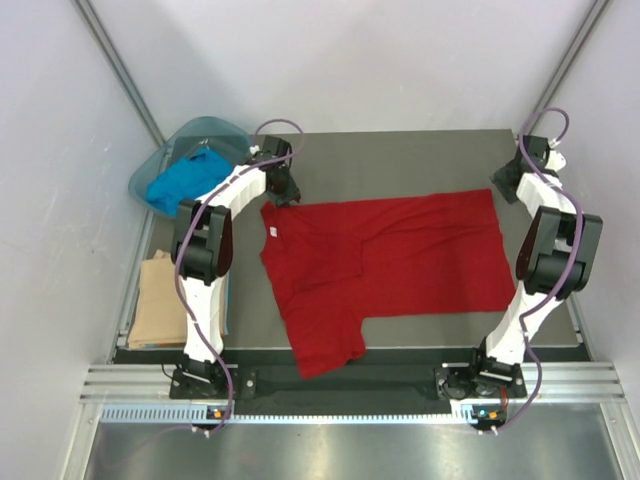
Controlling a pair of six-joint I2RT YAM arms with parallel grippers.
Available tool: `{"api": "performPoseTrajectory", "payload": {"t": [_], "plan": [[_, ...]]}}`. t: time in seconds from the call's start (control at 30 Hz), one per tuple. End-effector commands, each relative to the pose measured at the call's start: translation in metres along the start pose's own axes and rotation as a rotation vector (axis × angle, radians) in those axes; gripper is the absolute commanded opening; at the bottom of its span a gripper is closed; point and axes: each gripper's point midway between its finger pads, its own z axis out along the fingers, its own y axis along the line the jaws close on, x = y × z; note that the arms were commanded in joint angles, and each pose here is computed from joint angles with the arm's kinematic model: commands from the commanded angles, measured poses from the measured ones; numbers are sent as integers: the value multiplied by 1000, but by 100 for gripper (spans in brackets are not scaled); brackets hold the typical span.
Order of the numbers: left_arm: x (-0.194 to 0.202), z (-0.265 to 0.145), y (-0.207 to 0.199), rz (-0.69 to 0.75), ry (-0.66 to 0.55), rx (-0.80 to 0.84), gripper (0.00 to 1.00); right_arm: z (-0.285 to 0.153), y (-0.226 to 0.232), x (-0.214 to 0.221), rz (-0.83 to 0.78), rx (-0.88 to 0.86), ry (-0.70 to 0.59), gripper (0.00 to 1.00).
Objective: Fold and stack the t-shirts
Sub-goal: Fold the tshirt
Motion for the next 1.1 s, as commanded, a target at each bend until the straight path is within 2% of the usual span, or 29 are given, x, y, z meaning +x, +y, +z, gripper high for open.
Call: {"api": "performPoseTrajectory", "payload": {"t": [0.0,0.13,0.23,0.4,0.67,0.8,1.0,1.03,1.07], "plan": [[-1,1,-22,68,-20,106,36,13,25,0,-30,-93,28,47],[0,19,-7,84,-47,40,37,29,31,5,-8,-67,67,47],[7,33,6,81,-23,-16,37,38,29,13,47,-30,98,46],[13,46,41,64,-30,-182,36,50,32,19,128,-3,103,46],[8,53,54,48,-45,-219,36,65,14,13,164,122,53,45],[7,57,54,44,-49,-226,36,72,7,17,165,153,74,37],[5,61,54,37,-56,-231,36,80,9,17,148,143,76,10],[5,61,54,35,-59,-231,36,82,6,16,148,147,74,0],[3,61,53,32,-64,-230,36,82,6,13,151,148,65,0]]}}
